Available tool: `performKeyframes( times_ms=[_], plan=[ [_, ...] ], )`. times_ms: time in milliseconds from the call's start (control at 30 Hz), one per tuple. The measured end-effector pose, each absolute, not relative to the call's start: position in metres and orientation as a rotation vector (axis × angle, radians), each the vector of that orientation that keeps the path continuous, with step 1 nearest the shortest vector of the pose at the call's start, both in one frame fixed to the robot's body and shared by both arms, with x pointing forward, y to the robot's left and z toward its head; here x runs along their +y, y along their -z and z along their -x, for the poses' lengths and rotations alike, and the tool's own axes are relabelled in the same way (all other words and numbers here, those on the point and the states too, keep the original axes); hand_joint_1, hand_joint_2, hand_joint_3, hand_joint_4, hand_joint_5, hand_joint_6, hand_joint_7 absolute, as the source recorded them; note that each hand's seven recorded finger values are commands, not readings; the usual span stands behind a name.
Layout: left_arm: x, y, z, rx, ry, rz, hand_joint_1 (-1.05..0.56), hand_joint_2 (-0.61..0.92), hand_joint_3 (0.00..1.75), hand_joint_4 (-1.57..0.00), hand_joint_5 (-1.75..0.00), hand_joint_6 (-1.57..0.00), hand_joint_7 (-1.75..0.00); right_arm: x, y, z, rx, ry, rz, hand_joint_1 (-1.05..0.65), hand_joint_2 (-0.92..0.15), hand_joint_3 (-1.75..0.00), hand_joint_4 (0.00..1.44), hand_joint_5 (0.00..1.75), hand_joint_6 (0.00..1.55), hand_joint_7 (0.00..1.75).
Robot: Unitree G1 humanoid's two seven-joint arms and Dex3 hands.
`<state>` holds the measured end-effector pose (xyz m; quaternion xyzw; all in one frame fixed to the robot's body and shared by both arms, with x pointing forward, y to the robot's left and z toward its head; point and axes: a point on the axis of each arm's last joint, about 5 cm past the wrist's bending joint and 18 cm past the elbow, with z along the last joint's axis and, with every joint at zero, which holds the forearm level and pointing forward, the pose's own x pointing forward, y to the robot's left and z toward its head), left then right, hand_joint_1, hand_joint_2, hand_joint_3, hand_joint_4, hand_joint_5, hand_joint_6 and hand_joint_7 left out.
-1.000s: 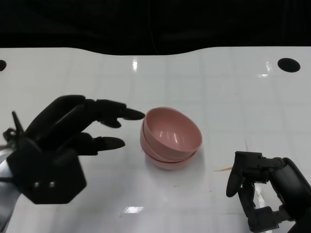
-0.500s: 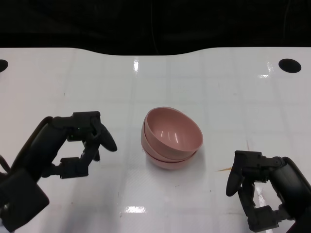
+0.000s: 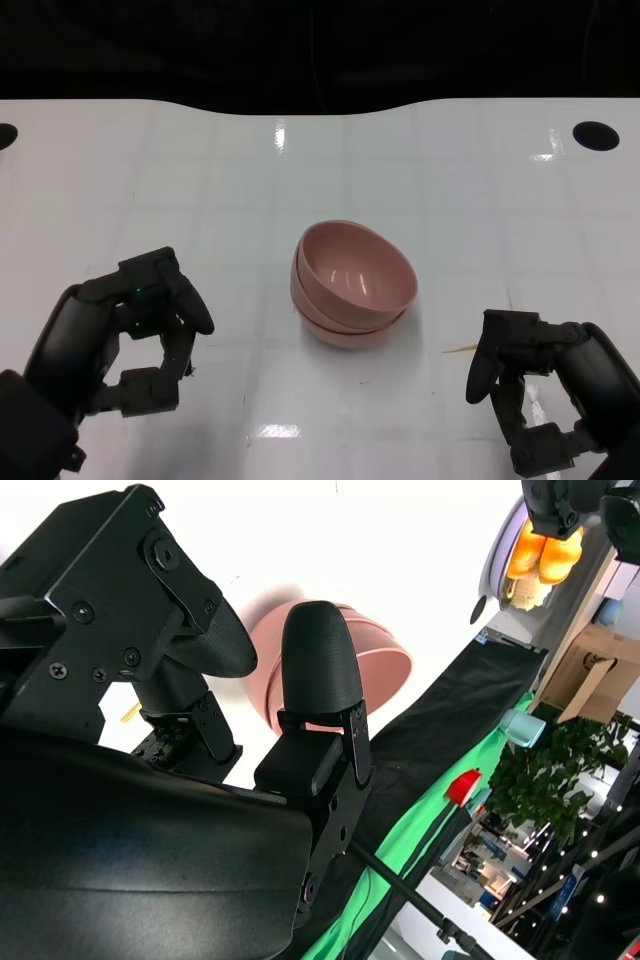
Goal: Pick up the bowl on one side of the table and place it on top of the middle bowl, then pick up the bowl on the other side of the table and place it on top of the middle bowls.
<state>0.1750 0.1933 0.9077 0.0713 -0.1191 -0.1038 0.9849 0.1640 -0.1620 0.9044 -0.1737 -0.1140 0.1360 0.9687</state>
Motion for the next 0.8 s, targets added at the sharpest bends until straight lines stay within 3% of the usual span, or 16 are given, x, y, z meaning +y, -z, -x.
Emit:
performKeyframes(
  times_ms=[267,333,400,433,500,700,800],
  plan=[
    [0.1917,-0.9038,-0.1729,-0.2,0.18,-0.07,-0.17,0.42,1.24,-0.79,-1.74,-0.69,-1.57,-0.1642,-0.9039,-0.164,-0.225,-0.274,0.358,0.01,-0.2,-1.64,0.93,1.75,0.82,1.55],
    [0.1923,-0.9027,-0.1707,-0.175,0.171,-0.061,-0.15,0.46,1.08,-0.76,-1.74,-0.72,-1.5,-0.1647,-0.904,-0.1638,-0.225,-0.274,0.36,0.01,-0.2,-1.63,0.92,1.75,0.82,1.55],
    [0.1931,-0.9024,-0.1691,-0.142,0.161,-0.06,-0.14,0.43,1.1,-0.81,-1.7,-0.75,-1.45,-0.1655,-0.9037,-0.1635,-0.222,-0.273,0.362,0.01,-0.2,-1.63,0.92,1.75,0.82,1.54],
    [0.1935,-0.9028,-0.169,-0.126,0.159,-0.059,-0.16,0.46,1.08,-0.84,-1.68,-0.81,-1.32,-0.1659,-0.9035,-0.1631,-0.22,-0.274,0.362,0.02,-0.2,-1.63,0.91,1.75,0.82,1.54],
    [0.194,-0.9037,-0.1692,-0.079,0.157,-0.049,-0.17,0.5,1.02,-0.86,-1.66,-0.87,-1.23,-0.1666,-0.9031,-0.1626,-0.214,-0.277,0.365,0.02,-0.2,-1.63,0.91,1.75,0.82,1.54],
    [0.194,-0.9035,-0.1695,0.001,0.178,0.009,-0.17,0.49,1.09,-0.85,-1.67,-0.79,-1.31,-0.1684,-0.9023,-0.1613,-0.2,-0.275,0.344,0.04,-0.22,-1.61,0.89,1.74,0.84,1.49],
    [0.1937,-0.9046,-0.1695,0.013,0.181,0.019,-0.17,0.47,1.13,-0.86,-1.66,-0.83,-1.34,-0.1689,-0.9022,-0.1612,-0.197,-0.275,0.34,0.04,-0.22,-1.61,0.88,1.74,0.84,1.46]
  ],
)
